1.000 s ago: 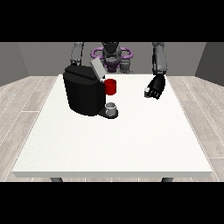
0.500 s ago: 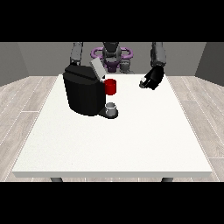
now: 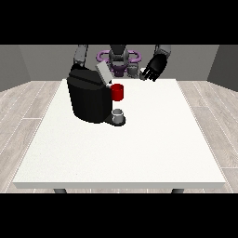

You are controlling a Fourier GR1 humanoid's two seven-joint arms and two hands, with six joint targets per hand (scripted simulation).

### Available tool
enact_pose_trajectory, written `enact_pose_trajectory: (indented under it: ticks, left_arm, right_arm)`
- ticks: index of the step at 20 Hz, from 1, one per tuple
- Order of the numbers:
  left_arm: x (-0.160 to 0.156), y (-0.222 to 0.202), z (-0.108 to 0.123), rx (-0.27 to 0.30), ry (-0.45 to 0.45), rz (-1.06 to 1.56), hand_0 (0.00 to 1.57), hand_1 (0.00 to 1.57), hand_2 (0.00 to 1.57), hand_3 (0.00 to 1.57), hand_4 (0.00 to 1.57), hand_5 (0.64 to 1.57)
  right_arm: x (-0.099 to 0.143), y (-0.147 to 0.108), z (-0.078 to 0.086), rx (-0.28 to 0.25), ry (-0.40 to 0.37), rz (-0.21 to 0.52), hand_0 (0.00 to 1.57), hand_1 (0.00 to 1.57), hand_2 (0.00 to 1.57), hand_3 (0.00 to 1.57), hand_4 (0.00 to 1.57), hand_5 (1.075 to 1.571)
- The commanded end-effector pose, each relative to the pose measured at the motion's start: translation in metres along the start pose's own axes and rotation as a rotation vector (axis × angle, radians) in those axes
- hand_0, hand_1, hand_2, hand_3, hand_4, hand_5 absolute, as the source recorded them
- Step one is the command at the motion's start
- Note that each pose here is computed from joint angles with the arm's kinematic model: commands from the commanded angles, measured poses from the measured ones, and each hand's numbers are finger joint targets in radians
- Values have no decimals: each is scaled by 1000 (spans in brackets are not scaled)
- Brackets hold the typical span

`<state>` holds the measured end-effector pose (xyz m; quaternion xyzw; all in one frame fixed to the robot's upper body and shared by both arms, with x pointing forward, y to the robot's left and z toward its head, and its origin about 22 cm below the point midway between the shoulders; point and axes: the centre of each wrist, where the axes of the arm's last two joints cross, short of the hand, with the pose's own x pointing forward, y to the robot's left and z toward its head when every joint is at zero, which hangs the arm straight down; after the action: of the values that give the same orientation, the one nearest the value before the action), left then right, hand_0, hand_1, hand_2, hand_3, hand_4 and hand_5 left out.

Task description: Insert the coffee pod into the coffee machine and close the lid

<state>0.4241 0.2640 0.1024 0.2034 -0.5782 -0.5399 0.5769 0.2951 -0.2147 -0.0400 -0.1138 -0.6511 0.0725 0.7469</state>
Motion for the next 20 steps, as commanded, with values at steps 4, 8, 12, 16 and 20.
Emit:
enact_pose_trajectory:
  ticks: [4, 8, 12, 16, 20]
  left_arm:
    - [40, 39, -12, 53, -47, 1, 1416, 1416, 1421, 1378, 537, 1571]
    - [55, 83, -9, 104, -20, 68, 1221, 1221, 1266, 1292, 509, 1571]
    - [68, 92, -14, 113, 1, 107, 1268, 1268, 1295, 1269, 488, 1571]
    - [68, 112, -5, 211, -23, 28, 1155, 1155, 1247, 1266, 484, 1571]
    - [71, 141, 4, 258, 15, 25, 1222, 1222, 1288, 1238, 475, 1571]
  right_arm:
    - [20, 24, -2, 15, -54, -33, 0, 0, 0, 0, 0, 1571]
    - [24, 10, -6, 54, -130, -13, 0, 0, 0, 0, 0, 1571]
    - [36, 14, -6, 38, -124, -39, 0, 0, 0, 0, 0, 1571]
    - [73, -8, -25, -6, -218, -35, 0, 0, 0, 0, 0, 1571]
    - [85, -7, -24, 13, -259, -11, 0, 0, 0, 0, 0, 1571]
